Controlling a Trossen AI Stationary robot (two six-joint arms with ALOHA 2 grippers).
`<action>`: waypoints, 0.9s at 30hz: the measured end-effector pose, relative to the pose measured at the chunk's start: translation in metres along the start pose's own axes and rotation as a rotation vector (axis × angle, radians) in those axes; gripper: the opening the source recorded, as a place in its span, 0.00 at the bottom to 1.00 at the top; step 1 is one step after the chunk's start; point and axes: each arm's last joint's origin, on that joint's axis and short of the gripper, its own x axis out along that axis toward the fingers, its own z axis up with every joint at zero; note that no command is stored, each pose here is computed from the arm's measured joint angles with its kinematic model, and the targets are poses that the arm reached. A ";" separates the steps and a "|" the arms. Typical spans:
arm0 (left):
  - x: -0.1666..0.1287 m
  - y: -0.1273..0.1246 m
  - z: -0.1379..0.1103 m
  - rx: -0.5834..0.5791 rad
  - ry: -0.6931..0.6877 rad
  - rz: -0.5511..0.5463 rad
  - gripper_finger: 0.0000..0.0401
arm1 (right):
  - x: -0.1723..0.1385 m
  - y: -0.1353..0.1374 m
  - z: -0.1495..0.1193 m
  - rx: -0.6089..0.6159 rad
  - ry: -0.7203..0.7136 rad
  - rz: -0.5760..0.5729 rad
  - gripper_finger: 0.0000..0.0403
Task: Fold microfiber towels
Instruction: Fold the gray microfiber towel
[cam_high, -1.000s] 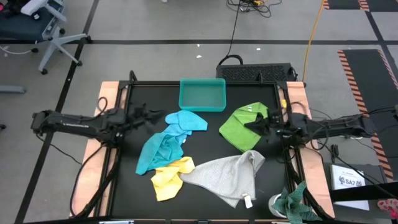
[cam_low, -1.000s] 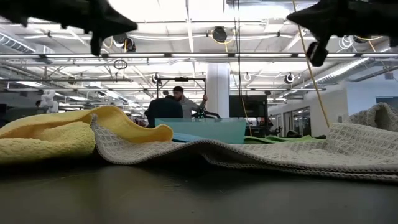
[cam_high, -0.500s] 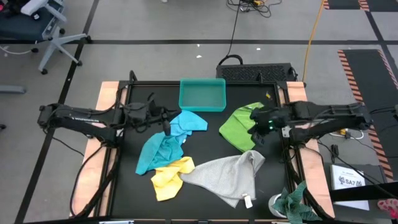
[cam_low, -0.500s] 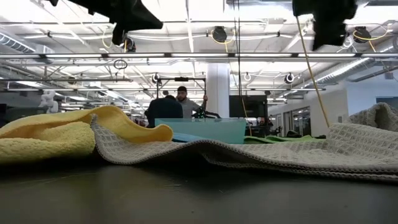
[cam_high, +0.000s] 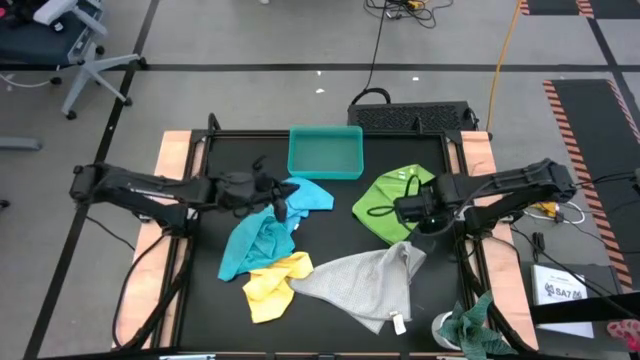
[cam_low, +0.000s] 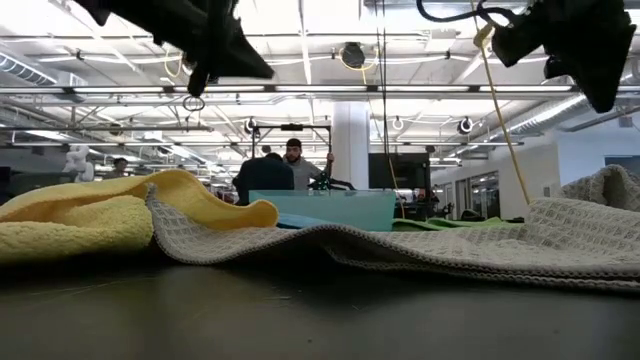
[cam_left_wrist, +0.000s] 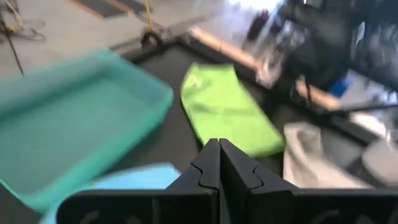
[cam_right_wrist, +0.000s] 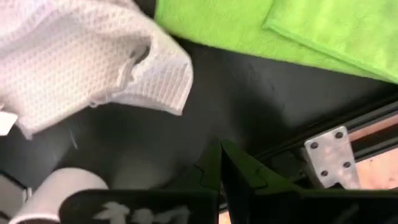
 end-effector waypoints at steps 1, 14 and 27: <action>0.004 -0.004 -0.005 0.010 0.017 -0.010 0.01 | -0.001 -0.001 -0.001 0.008 -0.010 0.001 0.00; 0.023 -0.076 -0.047 0.383 0.372 -0.158 0.01 | -0.011 -0.009 -0.006 0.040 -0.147 0.033 0.00; 0.035 -0.137 -0.043 -0.265 0.603 0.218 0.00 | -0.013 -0.010 -0.004 -0.214 -0.212 -0.029 0.00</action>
